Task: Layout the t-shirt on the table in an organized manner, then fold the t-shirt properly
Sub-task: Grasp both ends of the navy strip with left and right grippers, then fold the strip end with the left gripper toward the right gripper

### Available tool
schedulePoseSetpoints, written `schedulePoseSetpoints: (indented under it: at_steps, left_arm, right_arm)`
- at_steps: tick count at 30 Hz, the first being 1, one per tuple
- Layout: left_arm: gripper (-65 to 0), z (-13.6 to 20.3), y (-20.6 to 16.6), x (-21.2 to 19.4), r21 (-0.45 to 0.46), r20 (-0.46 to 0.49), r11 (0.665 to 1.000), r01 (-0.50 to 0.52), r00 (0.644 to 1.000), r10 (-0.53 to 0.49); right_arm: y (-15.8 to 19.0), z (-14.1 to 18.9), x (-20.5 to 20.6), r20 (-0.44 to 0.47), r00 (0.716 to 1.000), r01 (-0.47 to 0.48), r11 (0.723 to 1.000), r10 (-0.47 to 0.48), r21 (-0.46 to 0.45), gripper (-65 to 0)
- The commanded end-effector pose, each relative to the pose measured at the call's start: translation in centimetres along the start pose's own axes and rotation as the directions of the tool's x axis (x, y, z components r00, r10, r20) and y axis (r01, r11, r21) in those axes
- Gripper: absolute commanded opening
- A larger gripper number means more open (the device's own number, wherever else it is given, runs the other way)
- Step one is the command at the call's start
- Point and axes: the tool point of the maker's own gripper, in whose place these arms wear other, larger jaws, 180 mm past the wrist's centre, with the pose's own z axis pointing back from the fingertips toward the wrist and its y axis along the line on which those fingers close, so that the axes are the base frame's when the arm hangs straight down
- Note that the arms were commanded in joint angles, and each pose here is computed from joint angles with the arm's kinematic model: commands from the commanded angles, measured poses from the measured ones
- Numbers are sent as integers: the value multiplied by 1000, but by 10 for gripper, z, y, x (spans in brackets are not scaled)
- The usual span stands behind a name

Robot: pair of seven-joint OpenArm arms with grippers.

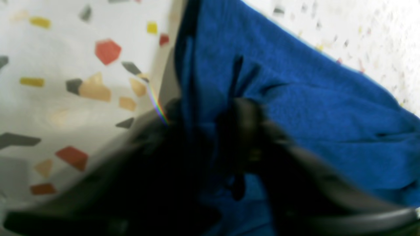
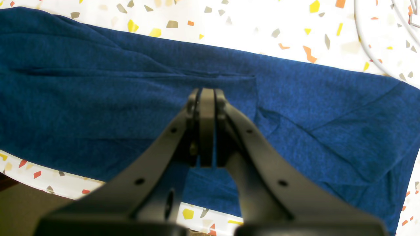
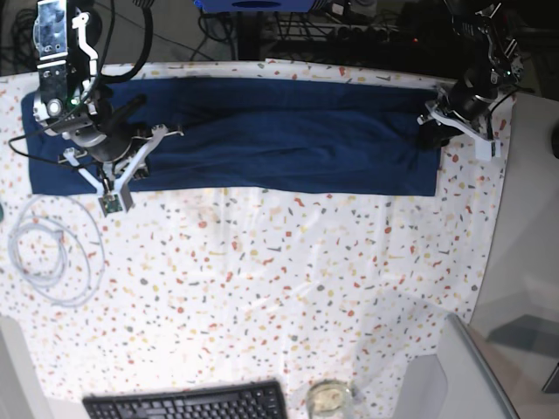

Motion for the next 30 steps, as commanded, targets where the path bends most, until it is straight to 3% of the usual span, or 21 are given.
schedulePoseSetpoints:
  at_steps: [1, 2, 3, 10, 16, 23, 30]
  left_arm:
    - [-579, 1, 3, -6, 13, -49, 999, 35, 998, -34]
    - [-643, 0, 4, -5, 17, -52, 999, 44, 998, -43]
    - [-650, -2, 2, -1, 18, -49, 998, 56, 997, -55]
    - [-650, 11, 27, 45, 75, -10, 984, 159, 987, -159]
    - [-650, 34, 24, 69, 110, 27, 958, 264, 963, -269]
    - [-650, 63, -19, 74, 137, 101, 930, 340, 929, -355]
    - [-650, 52, -98, 38, -34, 70, 890, 455, 889, -452]
  right_arm:
    - [-3, 3, 11, 41, 999, -4, 1000, 4, -5, -647]
    - [-4, 3, 11, 41, 999, -2, 1000, 2, -7, -647]
    - [-4, 3, 11, 41, 999, -2, 1000, 2, -7, -647]
    - [-5, 3, 11, 41, 999, -3, 1000, 4, -10, -647]
    - [-21, 6, 12, 46, 999, 24, 999, -22, -47, -647]
    - [-44, 11, 12, 56, 997, 61, 993, -55, -99, -647]
    - [-59, 15, 12, 64, 995, 78, 988, -70, -133, -647]
